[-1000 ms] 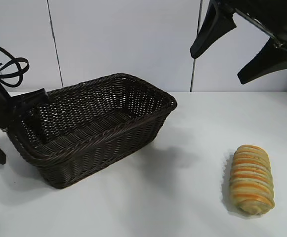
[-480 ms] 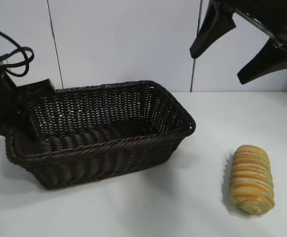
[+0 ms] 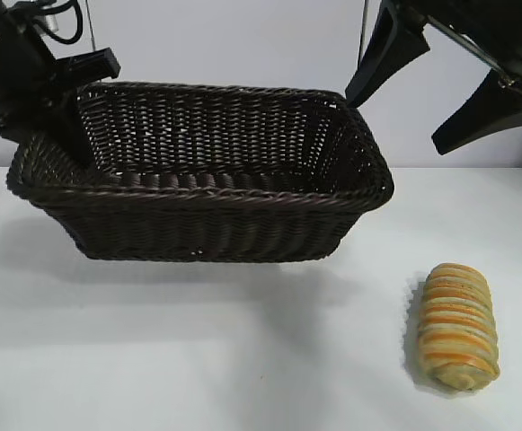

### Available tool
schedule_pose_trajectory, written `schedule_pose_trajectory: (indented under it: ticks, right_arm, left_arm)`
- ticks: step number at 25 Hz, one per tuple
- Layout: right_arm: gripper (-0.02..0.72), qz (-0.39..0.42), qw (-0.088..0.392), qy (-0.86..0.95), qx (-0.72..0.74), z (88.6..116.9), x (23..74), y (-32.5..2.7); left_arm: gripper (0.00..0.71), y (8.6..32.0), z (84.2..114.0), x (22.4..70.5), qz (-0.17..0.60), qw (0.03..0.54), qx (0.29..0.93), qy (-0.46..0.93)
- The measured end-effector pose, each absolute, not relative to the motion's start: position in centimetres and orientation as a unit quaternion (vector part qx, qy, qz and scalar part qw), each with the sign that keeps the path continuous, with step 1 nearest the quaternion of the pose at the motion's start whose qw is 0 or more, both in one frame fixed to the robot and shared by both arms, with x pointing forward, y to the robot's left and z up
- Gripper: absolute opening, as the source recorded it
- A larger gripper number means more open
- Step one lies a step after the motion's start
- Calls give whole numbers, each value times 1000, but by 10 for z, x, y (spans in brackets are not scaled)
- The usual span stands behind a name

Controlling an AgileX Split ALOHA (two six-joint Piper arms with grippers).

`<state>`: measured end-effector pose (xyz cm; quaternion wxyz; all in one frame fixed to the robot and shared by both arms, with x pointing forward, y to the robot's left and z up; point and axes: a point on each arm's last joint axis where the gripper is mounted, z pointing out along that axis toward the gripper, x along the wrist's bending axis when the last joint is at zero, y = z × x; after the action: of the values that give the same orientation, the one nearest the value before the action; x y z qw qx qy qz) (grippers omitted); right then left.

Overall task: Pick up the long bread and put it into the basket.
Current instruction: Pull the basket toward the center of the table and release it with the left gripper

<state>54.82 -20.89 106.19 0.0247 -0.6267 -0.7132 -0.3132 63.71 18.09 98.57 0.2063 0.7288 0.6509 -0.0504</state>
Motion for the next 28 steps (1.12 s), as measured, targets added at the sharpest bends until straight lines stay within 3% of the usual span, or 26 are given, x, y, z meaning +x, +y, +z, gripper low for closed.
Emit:
schedule_pose_trajectory:
  ticks: [6, 11, 13, 14, 16, 18, 22, 28]
  right_arm:
    - [684, -312, 27, -714, -626, 1062, 548, -209]
    - [684, -312, 27, -714, -626, 1062, 548, -209]
    - [684, -312, 27, -714, -626, 1062, 548, -209]
    - [684, -312, 27, -714, -626, 1062, 548, -209]
    - [684, -312, 27, -714, -626, 1062, 548, -209]
    - [684, -312, 27, -714, -626, 1062, 548, -209]
    - [684, -312, 27, -714, -626, 1062, 548, -209]
    - [684, -312, 27, -714, -626, 1062, 548, -209]
  left_arm:
    - [99, 179, 944, 646, -71, 175, 734, 653]
    - [113, 178, 939, 650, -65, 184, 728, 657]
    - [215, 177, 940, 650, -68, 188, 725, 659]
    - [287, 177, 940, 650, -70, 190, 723, 660]
    - [496, 176, 941, 650, -72, 194, 722, 661]
    - [612, 176, 943, 650, -73, 194, 722, 660]
    - [680, 178, 959, 647, -59, 195, 730, 652]
    - [693, 202, 1014, 652, 23, 187, 738, 648]
